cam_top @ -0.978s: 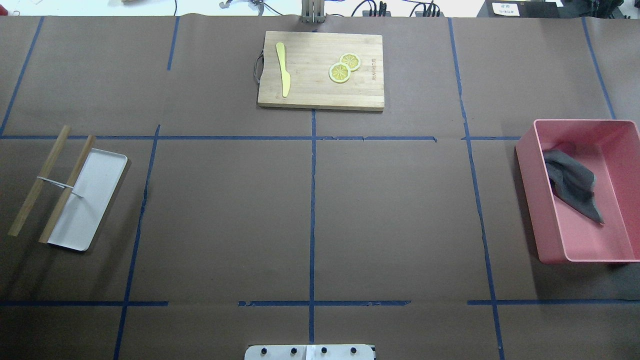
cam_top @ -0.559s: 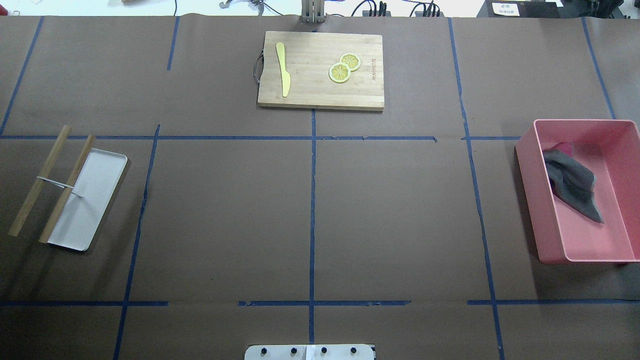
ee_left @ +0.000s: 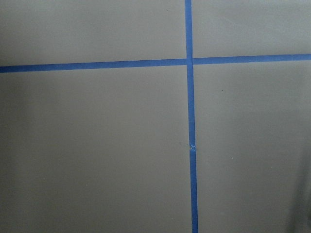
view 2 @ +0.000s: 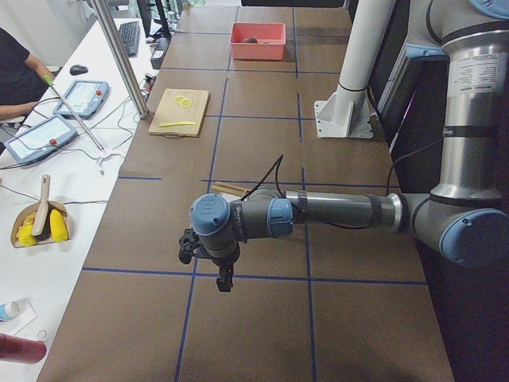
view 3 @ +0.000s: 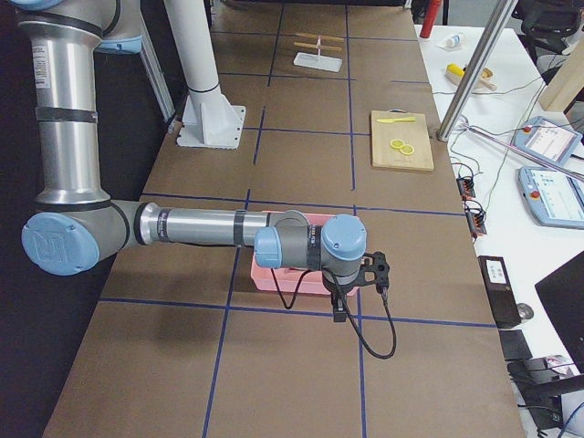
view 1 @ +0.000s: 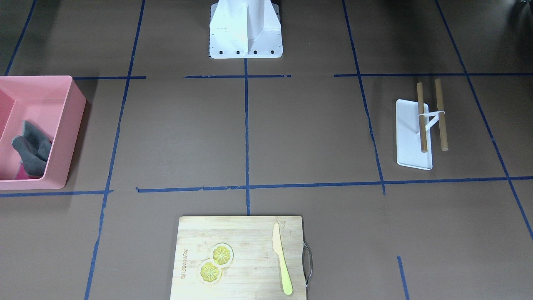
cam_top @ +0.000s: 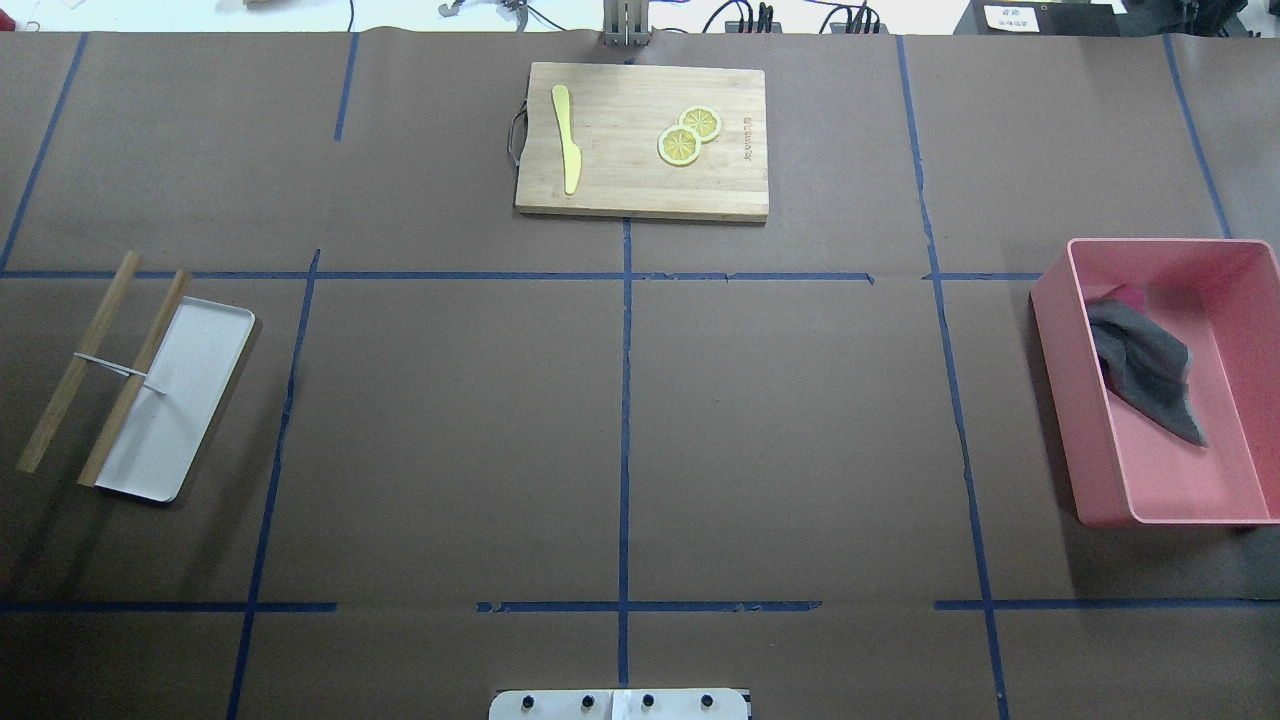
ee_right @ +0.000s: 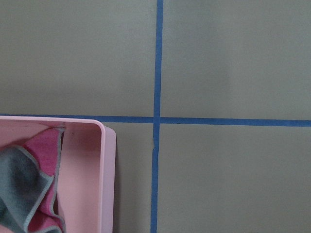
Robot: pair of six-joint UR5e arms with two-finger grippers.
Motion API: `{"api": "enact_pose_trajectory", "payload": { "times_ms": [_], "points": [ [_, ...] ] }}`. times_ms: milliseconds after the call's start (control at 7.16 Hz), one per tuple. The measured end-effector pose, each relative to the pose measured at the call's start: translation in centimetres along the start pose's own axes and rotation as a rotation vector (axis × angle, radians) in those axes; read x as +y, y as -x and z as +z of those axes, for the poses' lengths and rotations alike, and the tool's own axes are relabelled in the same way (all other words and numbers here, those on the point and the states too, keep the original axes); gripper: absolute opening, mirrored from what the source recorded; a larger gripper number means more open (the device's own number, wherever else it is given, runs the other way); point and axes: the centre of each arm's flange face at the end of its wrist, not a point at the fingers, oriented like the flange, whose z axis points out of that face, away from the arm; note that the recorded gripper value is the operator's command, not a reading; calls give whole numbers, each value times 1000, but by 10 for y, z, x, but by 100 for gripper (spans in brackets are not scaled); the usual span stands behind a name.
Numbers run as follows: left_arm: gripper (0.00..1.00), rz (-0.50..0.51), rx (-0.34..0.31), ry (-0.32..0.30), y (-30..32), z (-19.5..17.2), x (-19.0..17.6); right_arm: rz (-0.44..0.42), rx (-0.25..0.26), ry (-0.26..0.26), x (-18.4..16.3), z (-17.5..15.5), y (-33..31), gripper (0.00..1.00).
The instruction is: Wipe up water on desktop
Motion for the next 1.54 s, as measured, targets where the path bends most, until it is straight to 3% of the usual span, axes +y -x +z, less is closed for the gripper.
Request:
{"api": "enact_pose_trajectory", "payload": {
  "times_ms": [419,1536],
  "points": [
    [100,-13,0,13,9,9,2,7,-21,0,-1,0,2,100],
    [100,-1,-8,-5,21,19,-4,2,-20,-1,0,0,1,100]
  ]
}}
